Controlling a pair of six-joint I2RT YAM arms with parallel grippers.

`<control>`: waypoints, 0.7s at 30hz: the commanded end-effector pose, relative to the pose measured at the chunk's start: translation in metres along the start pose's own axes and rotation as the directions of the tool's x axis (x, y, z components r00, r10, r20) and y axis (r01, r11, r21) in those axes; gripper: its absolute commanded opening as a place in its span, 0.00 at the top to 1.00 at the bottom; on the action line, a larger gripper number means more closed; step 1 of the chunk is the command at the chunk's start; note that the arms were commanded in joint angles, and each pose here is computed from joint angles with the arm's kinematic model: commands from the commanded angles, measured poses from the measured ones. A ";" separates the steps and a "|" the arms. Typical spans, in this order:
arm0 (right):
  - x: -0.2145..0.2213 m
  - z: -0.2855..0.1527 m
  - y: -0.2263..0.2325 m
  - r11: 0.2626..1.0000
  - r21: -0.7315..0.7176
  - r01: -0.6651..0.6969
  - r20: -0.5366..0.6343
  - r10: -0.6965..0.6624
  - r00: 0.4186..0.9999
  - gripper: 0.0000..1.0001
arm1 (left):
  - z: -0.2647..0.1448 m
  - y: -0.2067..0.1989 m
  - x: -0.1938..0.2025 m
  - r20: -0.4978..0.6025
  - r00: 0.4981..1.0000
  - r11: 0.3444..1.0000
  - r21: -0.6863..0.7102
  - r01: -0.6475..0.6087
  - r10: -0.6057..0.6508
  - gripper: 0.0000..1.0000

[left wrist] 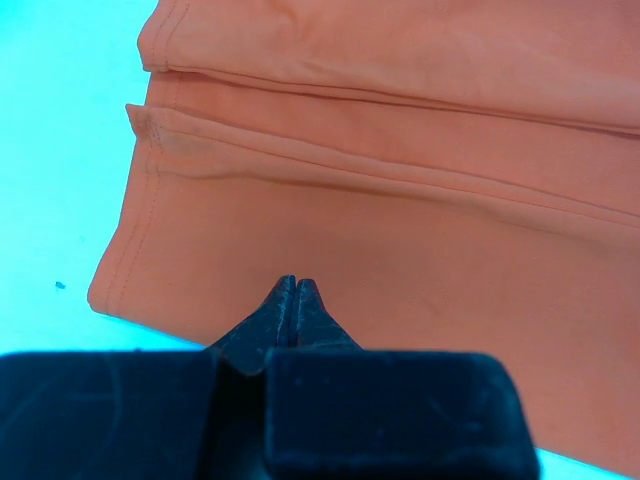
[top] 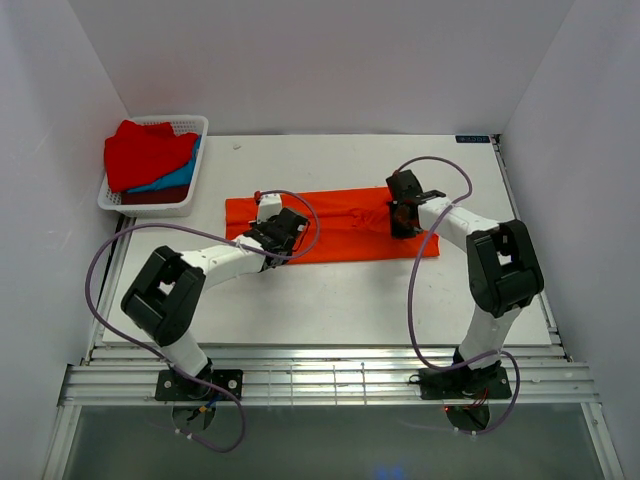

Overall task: Fold and stack the t-shirts
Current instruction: Fold the tshirt

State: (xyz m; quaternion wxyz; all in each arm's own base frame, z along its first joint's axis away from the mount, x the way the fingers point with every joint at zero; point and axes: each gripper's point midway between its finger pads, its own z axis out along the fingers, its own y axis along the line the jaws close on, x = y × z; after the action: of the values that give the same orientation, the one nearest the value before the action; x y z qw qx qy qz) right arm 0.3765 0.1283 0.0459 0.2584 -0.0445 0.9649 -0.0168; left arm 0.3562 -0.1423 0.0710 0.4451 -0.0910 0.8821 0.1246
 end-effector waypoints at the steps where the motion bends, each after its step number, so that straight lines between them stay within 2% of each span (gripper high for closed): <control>1: -0.005 0.006 0.006 1.000 -0.012 -0.011 0.001 0.011 1.000 0.92 | 0.006 0.008 0.000 0.016 1.000 0.999 -0.046 0.004 -0.003 1.00; 15: -0.016 0.027 0.006 1.000 0.029 0.010 -0.028 -0.009 1.000 0.92 | 0.031 -0.001 0.055 -0.107 0.992 0.997 -0.047 -0.065 0.060 1.00; 21: -0.027 0.040 0.002 0.998 0.066 0.021 -0.040 -0.018 0.999 0.92 | 0.020 0.002 0.082 -0.172 0.983 0.998 -0.017 -0.062 0.058 1.00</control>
State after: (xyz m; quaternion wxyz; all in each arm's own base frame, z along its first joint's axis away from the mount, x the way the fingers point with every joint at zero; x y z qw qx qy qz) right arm 0.4075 0.1365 0.0242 0.2383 -0.0456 0.9695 -0.0352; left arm 0.3504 -0.1332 0.0203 0.4122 -0.0884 0.8917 0.1649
